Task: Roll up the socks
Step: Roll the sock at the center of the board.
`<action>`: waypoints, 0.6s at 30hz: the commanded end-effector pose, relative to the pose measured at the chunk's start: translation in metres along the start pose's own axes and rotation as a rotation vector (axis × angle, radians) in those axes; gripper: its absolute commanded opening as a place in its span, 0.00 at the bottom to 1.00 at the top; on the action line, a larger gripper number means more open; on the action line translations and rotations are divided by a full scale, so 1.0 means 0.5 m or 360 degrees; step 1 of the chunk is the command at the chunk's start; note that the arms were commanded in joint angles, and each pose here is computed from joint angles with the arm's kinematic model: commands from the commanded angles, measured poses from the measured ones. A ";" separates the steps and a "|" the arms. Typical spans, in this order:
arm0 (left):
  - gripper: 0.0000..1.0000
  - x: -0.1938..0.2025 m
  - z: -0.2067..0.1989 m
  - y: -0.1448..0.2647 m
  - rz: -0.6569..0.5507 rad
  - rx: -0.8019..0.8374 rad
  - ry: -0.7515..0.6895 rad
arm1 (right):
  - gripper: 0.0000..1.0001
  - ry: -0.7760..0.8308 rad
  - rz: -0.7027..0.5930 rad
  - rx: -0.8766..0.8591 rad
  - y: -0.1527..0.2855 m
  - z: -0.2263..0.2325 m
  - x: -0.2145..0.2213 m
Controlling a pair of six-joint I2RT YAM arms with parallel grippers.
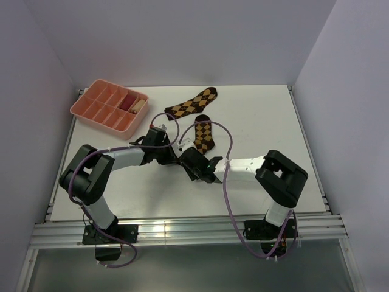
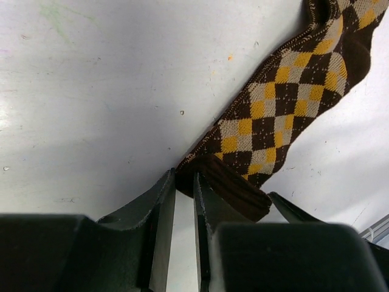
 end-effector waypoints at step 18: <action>0.23 -0.006 0.028 -0.001 0.0015 -0.0130 -0.0072 | 0.46 0.0179 -0.0222 -0.0188 0.031 0.042 -0.120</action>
Point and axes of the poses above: each gripper's point midway between its finger pads, its own y axis back along the fingers, its own z axis along the line the jaws close on, x = y × z, the point moved 3 cm from there along y, back along the fingers
